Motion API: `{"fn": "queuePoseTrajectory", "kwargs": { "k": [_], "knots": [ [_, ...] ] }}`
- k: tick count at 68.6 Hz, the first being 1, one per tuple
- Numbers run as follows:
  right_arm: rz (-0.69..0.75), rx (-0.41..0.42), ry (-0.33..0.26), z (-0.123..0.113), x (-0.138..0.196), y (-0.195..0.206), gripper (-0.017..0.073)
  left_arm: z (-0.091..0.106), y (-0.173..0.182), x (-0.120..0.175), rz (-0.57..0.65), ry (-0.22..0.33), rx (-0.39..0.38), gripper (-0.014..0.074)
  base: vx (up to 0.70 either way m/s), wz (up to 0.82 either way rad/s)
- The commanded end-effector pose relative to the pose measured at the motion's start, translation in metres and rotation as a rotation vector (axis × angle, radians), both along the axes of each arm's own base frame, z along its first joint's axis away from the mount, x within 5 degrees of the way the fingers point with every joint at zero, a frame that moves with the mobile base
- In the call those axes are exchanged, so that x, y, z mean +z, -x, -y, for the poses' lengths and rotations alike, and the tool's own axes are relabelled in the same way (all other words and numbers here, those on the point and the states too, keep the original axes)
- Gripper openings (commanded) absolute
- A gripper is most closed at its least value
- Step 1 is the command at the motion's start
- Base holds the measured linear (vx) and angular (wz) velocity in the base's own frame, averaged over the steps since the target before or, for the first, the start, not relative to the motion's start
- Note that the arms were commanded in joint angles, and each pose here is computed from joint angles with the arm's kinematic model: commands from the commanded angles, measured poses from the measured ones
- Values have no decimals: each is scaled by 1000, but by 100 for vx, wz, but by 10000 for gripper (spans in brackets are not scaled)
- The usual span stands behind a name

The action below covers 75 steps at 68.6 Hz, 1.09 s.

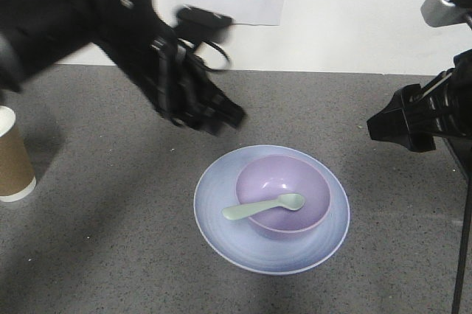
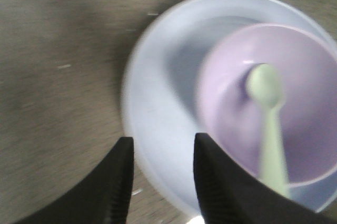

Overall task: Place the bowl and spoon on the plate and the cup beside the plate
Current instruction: 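Raise the left gripper and move it above the brown paper cup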

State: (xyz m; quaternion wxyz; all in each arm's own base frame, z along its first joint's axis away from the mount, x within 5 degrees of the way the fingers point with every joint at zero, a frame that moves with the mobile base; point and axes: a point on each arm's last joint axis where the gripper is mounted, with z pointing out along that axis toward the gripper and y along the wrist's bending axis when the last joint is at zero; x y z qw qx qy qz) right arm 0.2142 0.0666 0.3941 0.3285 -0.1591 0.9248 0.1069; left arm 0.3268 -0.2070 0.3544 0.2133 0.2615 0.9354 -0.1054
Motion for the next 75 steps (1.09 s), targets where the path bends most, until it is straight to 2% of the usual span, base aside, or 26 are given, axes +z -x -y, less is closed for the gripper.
{"fn": "queuePoseTrajectory", "kwargs": {
  "k": [1,10,16,29,40,47,54,64,75],
  "knots": [
    [90,-8,-25,1,14,1,528,-37,10,45,120,-5,97,277,0,0],
    [90,-8,-25,1,14,1,528,-87,11,68,217,-121,284,277,0,0],
    [90,-8,-25,1,14,1,528,-115,14,81,276,-153,391,277,0,0],
    [90,-8,-25,1,14,1,528,-167,21,98,320,-165,562,277,0,0],
    [87,-8,-24,1,14,2,528,-205,25,91,273,-165,680,277,0,0],
    [87,-8,-24,1,14,2,528,-226,27,76,215,-182,742,277,0,0],
    [87,-8,-24,1,14,2,528,-241,26,61,159,-168,791,277,0,0],
    [86,-7,-23,1,14,2,528,-255,25,46,124,-130,836,277,0,0],
    [86,-7,-23,1,14,2,528,-265,25,36,104,-112,868,277,0,0]
  ]
}}
